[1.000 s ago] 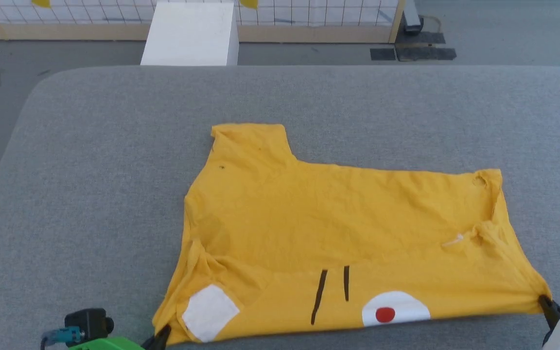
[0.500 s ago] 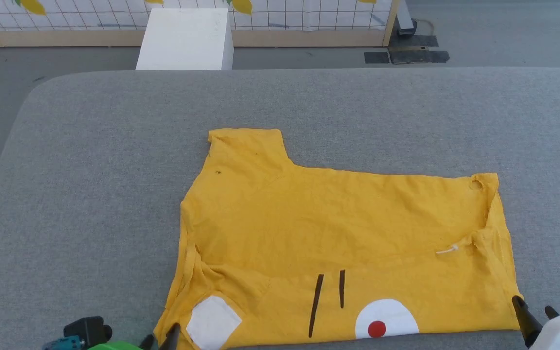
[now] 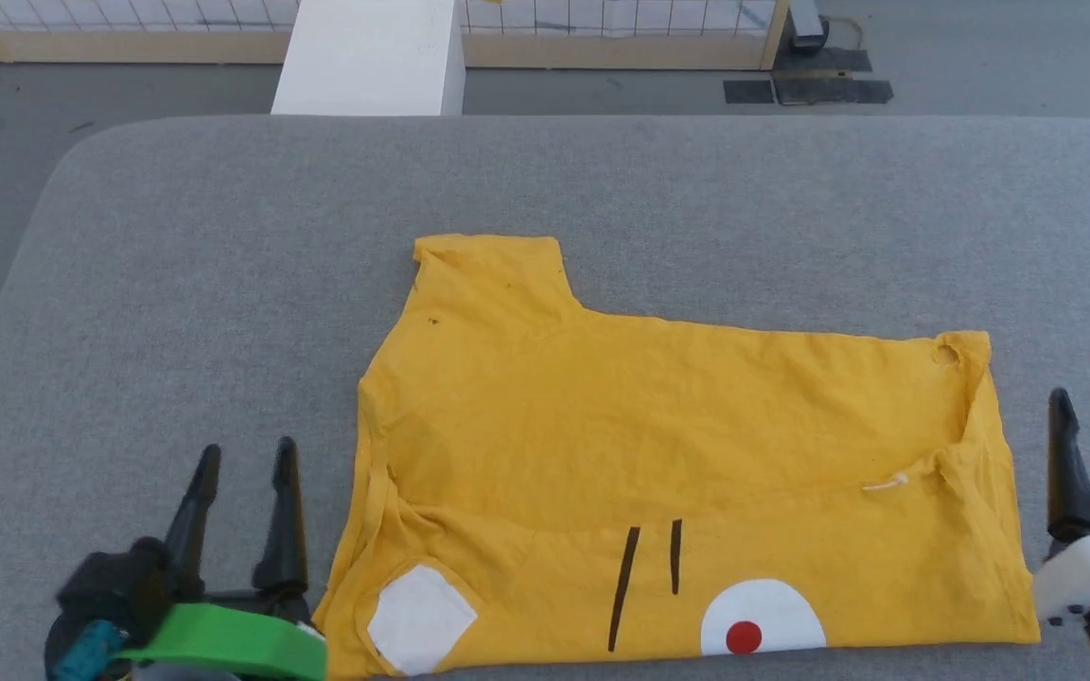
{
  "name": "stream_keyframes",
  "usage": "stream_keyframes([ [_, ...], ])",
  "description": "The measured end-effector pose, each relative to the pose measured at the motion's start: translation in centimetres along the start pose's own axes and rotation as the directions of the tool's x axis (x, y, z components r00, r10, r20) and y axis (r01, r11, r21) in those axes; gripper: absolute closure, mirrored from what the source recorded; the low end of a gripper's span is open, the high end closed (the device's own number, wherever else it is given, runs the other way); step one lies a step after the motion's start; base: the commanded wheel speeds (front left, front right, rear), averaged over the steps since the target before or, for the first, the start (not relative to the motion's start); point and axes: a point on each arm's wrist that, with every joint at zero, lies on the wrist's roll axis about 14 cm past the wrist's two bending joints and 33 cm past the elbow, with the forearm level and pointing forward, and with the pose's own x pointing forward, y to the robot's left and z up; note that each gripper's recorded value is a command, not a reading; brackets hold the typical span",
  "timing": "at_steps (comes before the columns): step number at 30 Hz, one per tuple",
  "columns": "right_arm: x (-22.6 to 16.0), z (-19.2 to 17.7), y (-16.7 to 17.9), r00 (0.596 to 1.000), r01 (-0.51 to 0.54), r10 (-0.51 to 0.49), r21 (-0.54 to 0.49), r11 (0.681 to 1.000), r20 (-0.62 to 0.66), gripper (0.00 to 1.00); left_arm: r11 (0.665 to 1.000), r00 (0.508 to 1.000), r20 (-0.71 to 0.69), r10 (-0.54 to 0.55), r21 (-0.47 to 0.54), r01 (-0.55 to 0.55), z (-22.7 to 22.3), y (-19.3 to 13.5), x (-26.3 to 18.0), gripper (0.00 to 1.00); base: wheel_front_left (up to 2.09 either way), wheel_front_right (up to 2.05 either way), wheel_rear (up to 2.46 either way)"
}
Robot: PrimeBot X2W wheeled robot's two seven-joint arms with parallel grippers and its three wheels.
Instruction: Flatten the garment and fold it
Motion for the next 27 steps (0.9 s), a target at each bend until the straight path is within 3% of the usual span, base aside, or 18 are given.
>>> stream_keyframes([
  [2, 0.4, 0.5, 1.2, 0.999, -0.022, 0.024, -0.035, 0.999, 0.047, 0.0, 0.998, 1.0, 0.017, -0.026, 0.062, 0.025, -0.5, -0.7, 0.0, 0.0, 0.0, 0.0, 0.0],
  [9, 0.5, -0.9, 1.8, 0.996, -0.034, 0.037, -0.035, 0.999, 0.083, 0.0, 1.0, 0.997, -0.069, 0.025, 0.008, -0.025, -4.7, -1.4, -0.8, 0.0, 0.0, 0.0, 0.0],
  [14, 0.2, -2.2, 1.3, 0.998, -0.022, 0.022, -0.012, 1.0, 0.063, 0.0, 1.0, 0.998, -0.054, 0.02, 0.01, -0.02, -4.5, -1.4, 0.6, 0.0, 0.0, 0.0, 0.0],
  [21, 0.9, -2.3, 0.7, 0.998, 0.0, 0.0, -0.005, 1.0, 0.066, 0.0, 0.984, 0.988, -0.064, -0.143, 0.098, 0.148, -1.6, -3.0, 6.3, 0.0, 0.0, 0.0, 0.0],
  [27, 2.2, -3.5, 0.5, 0.999, 0.012, -0.013, 0.008, 1.0, 0.033, 0.0, 0.927, 0.942, -0.19, -0.275, 0.208, 0.313, 1.3, -5.0, 12.8, 0.0, 0.0, 0.0, 0.0],
])
